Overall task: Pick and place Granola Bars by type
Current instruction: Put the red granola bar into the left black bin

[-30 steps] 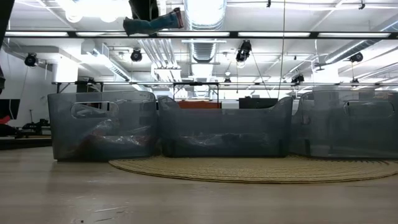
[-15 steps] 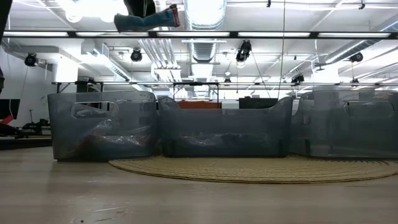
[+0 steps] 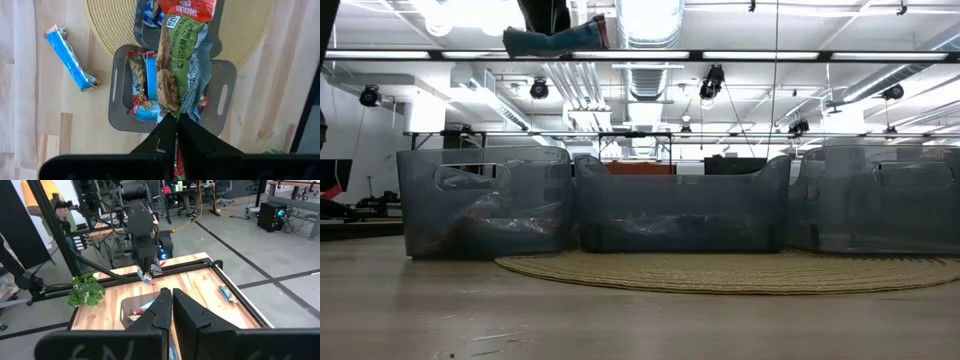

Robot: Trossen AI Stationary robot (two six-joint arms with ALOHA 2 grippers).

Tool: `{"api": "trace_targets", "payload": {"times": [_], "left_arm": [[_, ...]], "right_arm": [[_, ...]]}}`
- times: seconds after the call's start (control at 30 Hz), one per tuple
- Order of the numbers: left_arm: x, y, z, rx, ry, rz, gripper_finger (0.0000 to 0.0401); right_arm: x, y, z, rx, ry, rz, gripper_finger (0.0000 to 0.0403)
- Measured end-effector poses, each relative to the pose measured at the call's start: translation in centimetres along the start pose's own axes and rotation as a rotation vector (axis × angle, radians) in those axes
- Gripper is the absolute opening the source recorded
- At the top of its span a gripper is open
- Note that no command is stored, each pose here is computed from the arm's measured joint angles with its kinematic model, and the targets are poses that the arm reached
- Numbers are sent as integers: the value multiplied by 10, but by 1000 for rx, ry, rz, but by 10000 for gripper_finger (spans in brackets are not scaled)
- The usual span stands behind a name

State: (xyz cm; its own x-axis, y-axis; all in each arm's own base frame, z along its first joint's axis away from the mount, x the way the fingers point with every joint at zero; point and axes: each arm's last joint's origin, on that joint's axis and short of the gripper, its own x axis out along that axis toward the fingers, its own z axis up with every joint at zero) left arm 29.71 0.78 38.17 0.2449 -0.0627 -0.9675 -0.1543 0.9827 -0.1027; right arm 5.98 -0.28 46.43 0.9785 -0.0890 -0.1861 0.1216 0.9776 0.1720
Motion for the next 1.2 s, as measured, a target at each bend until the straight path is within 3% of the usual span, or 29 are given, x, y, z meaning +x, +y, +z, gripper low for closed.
{"api": "trace_targets", "payload": {"times": [0.83, 1.2], "left_arm": [[120, 9, -19, -31, 171, -64, 0], [143, 11, -28, -37, 185, -68, 0]], "right_arm": [[0, 0, 0, 0, 0, 0, 8], [0, 0, 0, 0, 0, -1, 8]]}}
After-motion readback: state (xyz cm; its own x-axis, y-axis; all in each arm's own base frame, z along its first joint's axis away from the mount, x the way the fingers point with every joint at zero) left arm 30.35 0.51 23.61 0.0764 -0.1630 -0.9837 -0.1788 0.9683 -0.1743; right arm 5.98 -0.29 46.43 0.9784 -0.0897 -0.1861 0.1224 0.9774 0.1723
